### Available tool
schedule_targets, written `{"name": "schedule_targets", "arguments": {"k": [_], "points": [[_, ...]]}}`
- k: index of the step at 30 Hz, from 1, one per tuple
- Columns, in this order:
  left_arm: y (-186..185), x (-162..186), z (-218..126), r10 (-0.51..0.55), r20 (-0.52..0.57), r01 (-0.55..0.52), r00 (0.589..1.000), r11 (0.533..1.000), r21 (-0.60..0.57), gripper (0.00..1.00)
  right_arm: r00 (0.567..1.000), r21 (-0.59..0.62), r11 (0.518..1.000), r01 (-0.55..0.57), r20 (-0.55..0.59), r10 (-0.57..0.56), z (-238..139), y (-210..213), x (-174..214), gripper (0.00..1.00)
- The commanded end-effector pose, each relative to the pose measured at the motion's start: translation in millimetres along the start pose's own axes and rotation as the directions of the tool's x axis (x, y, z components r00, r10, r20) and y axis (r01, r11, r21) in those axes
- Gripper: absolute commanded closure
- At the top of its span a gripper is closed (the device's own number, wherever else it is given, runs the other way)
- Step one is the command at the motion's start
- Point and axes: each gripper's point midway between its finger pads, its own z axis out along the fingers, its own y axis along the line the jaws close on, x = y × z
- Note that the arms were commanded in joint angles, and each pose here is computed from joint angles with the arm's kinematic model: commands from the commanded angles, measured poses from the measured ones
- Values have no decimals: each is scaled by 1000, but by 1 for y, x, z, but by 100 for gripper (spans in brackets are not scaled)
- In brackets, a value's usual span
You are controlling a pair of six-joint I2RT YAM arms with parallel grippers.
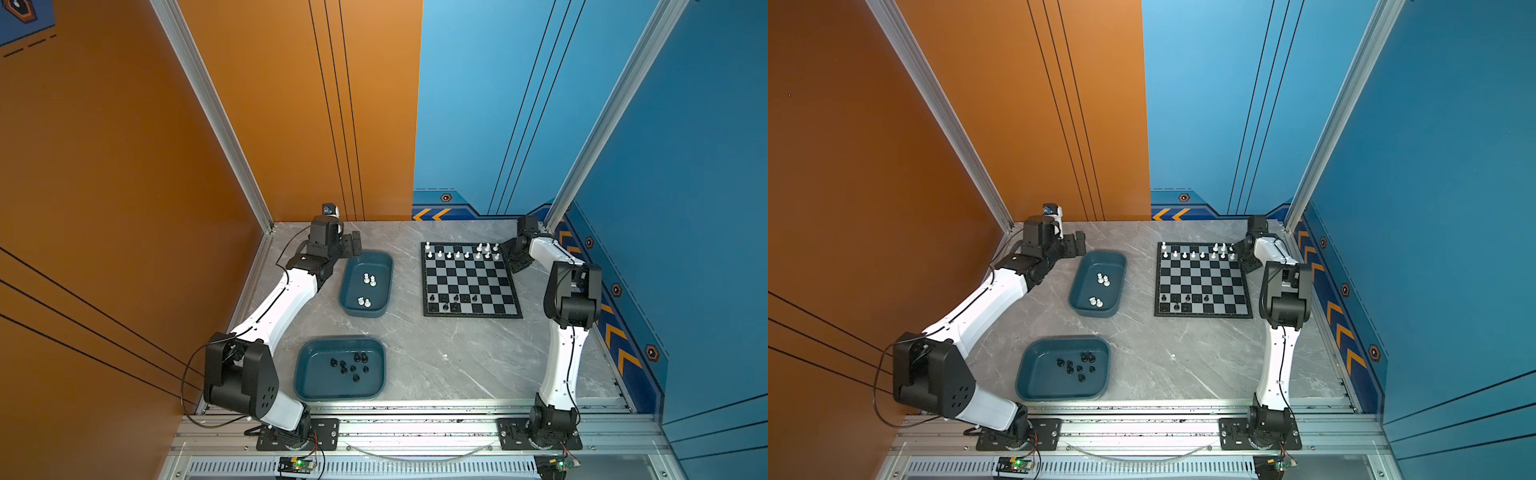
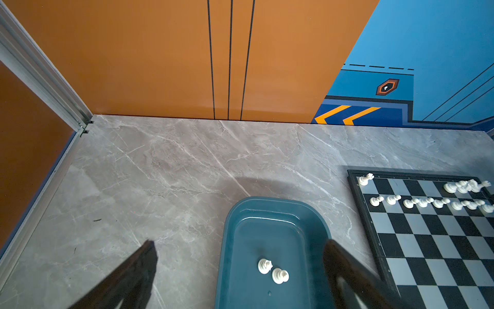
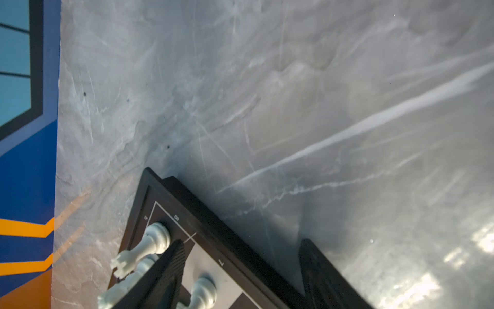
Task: Set up the chess pieces on the board
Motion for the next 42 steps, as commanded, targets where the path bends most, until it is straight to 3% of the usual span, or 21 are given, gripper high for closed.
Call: {"name": "schedule_targets", "arguments": {"k": [1,17,34,42], "points": [[4,-5,-13,-21,31,20,999,1000,20,2,986,137,991,3,-166,20,21,-41,61,30],[23,3,-47,-32,47,31,998,999,18,2,983,118,993,29,-183,-8,15,-43,88,30],[4,-11,-34,-54,67,50,996,996,71,2,992,68,998,18,-124,-10,-33,-49,42,28],[-18,-22,-12,-31,65,26,997,996,85,2,993,39,999,-8,-114,12,-24,-36,11,27]]}}
